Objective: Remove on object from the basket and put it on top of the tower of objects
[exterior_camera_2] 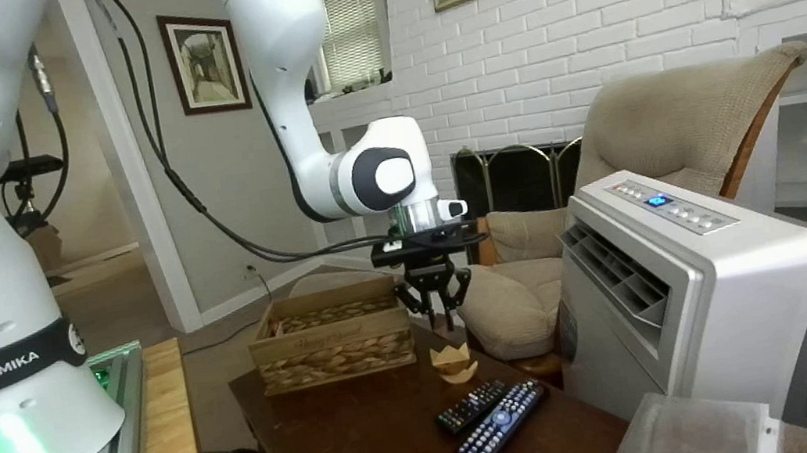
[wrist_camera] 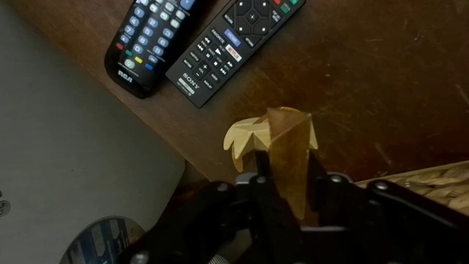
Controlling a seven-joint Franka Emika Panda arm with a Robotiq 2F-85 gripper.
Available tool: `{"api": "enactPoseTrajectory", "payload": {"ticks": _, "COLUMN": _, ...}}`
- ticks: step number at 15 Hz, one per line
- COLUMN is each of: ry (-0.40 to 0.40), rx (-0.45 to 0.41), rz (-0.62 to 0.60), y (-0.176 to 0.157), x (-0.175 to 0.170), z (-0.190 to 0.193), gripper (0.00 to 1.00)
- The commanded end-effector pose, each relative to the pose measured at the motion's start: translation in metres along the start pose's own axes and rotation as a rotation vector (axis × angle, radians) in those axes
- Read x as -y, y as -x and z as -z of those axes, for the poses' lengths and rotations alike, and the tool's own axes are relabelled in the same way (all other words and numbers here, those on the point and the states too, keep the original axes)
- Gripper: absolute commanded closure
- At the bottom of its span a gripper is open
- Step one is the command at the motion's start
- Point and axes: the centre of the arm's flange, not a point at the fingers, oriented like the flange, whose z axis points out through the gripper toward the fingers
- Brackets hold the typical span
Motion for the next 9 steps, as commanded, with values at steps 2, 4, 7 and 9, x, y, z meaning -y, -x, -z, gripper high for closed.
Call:
{"api": "enactPoseTrajectory", "payload": {"ticks": 2, "ry": 0.031, "rx": -0.008, "rz": 0.029, "y": -0.002, "x": -0.003, "z": -0.015, "gripper": 0.94}}
{"api": "enactPoseTrajectory", "payload": {"ticks": 4, "ry": 0.031, "rx": -0.008, "rz": 0.034, "y": -0.001, "x": -0.004, "z": -0.018, "gripper": 0.94}}
{"api": "enactPoseTrajectory", "payload": {"ticks": 7, "ry": 0.041, "rx": -0.003, "rz": 0.039, "y": -0.001, "x": -0.006, "z": -0.021, "gripper": 0.94}}
{"api": "enactPoseTrajectory", "payload": {"ticks": 9, "ry": 0.042, "rx": 0.001, "rz": 0.041, "y": -0.001, "x": -0.006, "z": -0.024, "gripper": 0.94}}
